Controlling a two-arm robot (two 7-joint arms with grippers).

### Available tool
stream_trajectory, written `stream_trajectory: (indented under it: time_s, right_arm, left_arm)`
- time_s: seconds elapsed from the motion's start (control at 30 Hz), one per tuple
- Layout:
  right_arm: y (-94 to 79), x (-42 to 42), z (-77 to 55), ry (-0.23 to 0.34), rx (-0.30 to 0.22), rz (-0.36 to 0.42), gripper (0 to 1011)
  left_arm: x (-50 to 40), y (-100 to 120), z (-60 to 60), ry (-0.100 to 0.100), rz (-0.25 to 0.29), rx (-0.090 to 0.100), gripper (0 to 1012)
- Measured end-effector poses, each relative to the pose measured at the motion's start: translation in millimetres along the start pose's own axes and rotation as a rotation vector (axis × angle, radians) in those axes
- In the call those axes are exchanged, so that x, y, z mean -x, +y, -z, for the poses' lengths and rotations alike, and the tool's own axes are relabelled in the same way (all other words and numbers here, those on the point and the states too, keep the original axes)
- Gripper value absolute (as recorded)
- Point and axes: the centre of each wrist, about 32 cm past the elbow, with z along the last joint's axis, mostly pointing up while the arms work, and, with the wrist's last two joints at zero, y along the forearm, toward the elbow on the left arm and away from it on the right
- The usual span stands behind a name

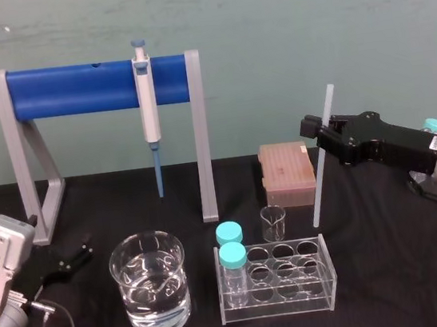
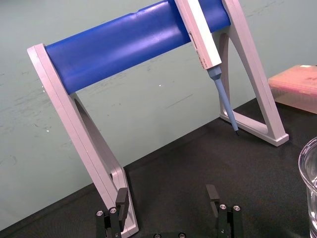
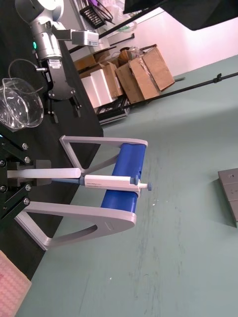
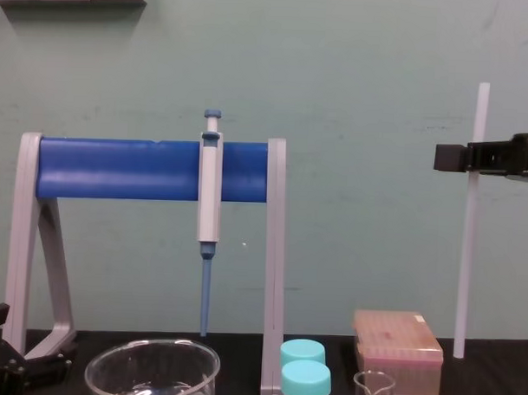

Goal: Pick up the stirring rod with one hand, then place it down.

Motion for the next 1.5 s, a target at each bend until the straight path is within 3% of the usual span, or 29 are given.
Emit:
stream_trajectory:
  time_s: [1.5]
  right_arm:
    - [0.0,0.0,0.0,0.000,0.000,0.000,66]
  left_arm:
    - [0.0,0.0,0.0,0.000,0.000,0.000,1005]
